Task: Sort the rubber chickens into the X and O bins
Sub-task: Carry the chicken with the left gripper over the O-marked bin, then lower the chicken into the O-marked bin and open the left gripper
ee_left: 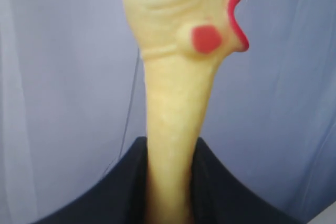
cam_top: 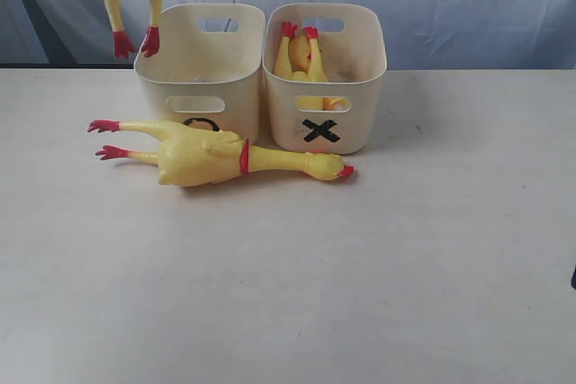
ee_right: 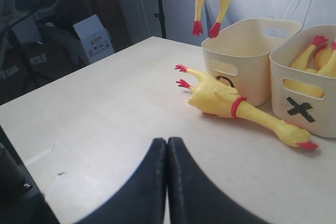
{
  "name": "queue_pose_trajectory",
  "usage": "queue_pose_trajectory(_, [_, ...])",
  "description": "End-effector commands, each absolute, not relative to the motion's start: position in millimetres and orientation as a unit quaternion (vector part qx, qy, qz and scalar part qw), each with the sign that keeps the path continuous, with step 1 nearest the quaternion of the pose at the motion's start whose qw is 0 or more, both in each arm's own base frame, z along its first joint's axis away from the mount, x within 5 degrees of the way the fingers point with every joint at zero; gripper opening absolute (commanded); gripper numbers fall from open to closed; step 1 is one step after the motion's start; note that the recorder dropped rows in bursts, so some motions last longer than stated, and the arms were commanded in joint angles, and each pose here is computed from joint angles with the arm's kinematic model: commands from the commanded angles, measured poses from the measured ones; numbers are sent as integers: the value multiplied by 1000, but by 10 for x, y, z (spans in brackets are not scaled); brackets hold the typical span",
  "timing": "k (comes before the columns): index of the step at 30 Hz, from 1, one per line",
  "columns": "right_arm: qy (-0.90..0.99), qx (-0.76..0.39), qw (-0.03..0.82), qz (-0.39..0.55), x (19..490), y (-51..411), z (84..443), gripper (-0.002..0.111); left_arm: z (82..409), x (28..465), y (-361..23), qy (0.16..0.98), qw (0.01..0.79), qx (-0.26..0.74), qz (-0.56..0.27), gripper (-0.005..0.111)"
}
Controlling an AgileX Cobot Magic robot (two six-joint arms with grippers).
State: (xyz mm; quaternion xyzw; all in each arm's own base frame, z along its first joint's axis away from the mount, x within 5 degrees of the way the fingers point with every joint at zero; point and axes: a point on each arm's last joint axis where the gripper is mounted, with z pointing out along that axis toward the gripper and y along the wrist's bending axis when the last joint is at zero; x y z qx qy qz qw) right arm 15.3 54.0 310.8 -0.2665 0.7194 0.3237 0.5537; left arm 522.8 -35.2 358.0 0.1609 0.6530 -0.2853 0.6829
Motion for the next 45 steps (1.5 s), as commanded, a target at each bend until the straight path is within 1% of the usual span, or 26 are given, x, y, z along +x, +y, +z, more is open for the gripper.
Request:
queue_pose_trajectory(1, [718,-261,559,322,162,536,3105,-1,3706,5254,-349,639,698,140,-291,0])
queue_pose_trajectory(6, [718,-261,559,322,162,536,3105,-1,3647,5327,-351,640,689,123,-316,0])
queue_pose_trajectory(9, [718,-261,559,322,162,536,3105,-1,3613,5349,-415,640,685,123,-326,0])
queue_pose_trajectory(14, [718,-261,559,322,162,536,3105,-1,3519,5397,-570,645,681,127,-322,0])
queue_pose_trajectory(19, [719,-262,558,322,161,536,3103,-1,3344,5487,-698,653,673,125,-324,0])
queue_pose_trajectory(24, [719,-262,558,322,161,536,3103,-1,3232,5534,-808,649,679,155,-306,0])
queue_pose_trajectory(25, [719,-262,558,322,161,536,3103,-1,3199,5540,-859,649,679,164,-302,0])
queue_pose_trajectory(28, [718,-261,559,322,162,536,3105,-1,2958,5599,-1005,660,664,172,-307,0])
queue_pose_trajectory(33, [718,-261,559,322,162,536,3105,-1,2666,5675,-1046,677,647,168,-309,0])
queue_pose_trajectory(36, [717,-259,561,321,165,534,3109,-1,2597,5693,-1042,683,644,176,-295,0])
queue_pose_trajectory(39, [717,-258,562,321,167,533,3111,-1,2538,5692,-1046,694,636,206,-269,0])
queue_pose_trajectory(45, [716,-257,564,321,169,531,3113,-1,2439,5665,-1101,718,603,249,-242,0])
